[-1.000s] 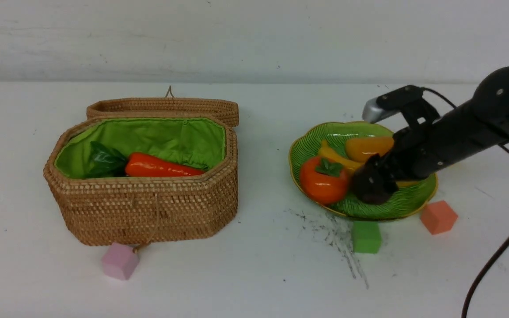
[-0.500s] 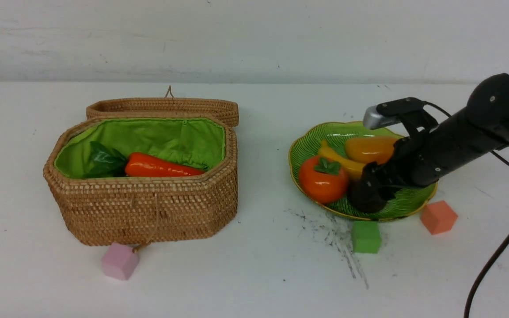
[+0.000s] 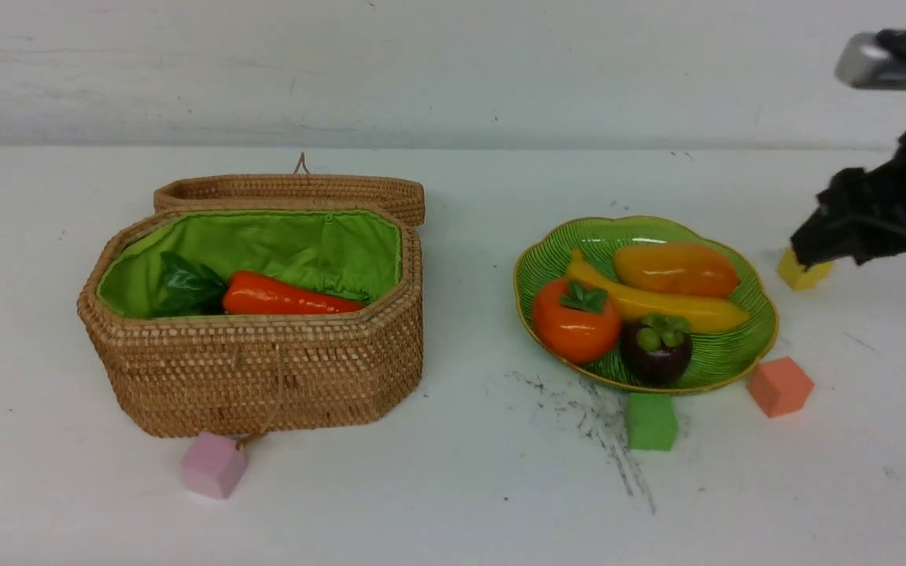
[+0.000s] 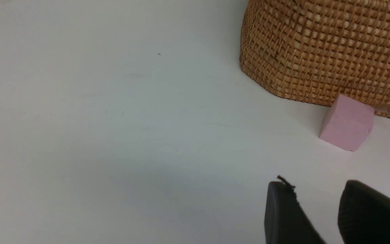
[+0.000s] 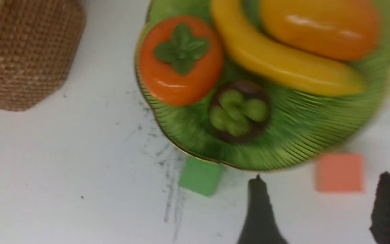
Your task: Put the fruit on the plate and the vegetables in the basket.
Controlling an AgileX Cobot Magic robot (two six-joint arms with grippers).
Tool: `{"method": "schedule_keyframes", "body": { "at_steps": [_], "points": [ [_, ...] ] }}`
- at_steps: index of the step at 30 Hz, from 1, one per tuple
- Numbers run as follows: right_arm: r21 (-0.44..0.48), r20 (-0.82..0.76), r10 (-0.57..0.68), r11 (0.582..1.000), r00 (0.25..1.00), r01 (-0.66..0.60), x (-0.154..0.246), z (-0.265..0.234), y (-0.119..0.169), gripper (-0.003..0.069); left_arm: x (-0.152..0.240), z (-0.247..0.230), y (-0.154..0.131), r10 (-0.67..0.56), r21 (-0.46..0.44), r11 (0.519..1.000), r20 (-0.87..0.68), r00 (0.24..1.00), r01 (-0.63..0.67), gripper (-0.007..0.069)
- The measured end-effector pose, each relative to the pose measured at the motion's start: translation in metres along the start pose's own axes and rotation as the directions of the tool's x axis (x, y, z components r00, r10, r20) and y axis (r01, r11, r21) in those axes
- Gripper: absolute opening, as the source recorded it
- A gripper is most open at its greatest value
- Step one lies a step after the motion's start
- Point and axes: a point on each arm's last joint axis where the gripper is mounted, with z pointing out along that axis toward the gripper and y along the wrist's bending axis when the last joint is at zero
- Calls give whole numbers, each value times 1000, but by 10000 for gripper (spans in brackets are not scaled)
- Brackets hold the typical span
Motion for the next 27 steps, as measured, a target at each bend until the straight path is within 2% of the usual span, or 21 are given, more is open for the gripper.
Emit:
{"method": "schedule_keyframes", "body": {
  "at_steps": [6, 7, 11, 12, 13, 16, 22, 27],
  "points": [
    [63, 59, 34, 997, 998, -38, 49, -62, 18, 285, 0, 0, 0, 0, 0, 1000, 0, 1000, 0, 239],
    [62, 51, 39, 997, 998, -42, 51, -60, 18, 280, 0, 0, 0, 0, 0, 1000, 0, 1000, 0, 239],
    [98, 68, 51, 994, 996, -57, 105, -74, 28, 124, 0, 0, 0, 0, 0, 1000, 0, 1000, 0, 239],
    [100, 68, 50, 993, 996, -57, 107, -74, 28, 116, 0, 0, 0, 0, 0, 1000, 0, 1000, 0, 239],
    [103, 63, 54, 993, 997, -61, 125, -72, 30, 48, 0, 0, 0, 0, 0, 1000, 0, 1000, 0, 239],
    [106, 63, 76, 991, 995, -82, 150, -61, 30, -8, 0, 0, 0, 0, 0, 1000, 0, 1000, 0, 239],
    [100, 189, 112, 986, 976, -132, 185, -55, 33, -8, 0, 0, 0, 0, 0, 1000, 0, 1000, 0, 239],
    [72, 205, 96, 991, 974, -113, 202, -64, 43, -8, 0, 0, 0, 0, 0, 1000, 0, 1000, 0, 239]
  ]
}}
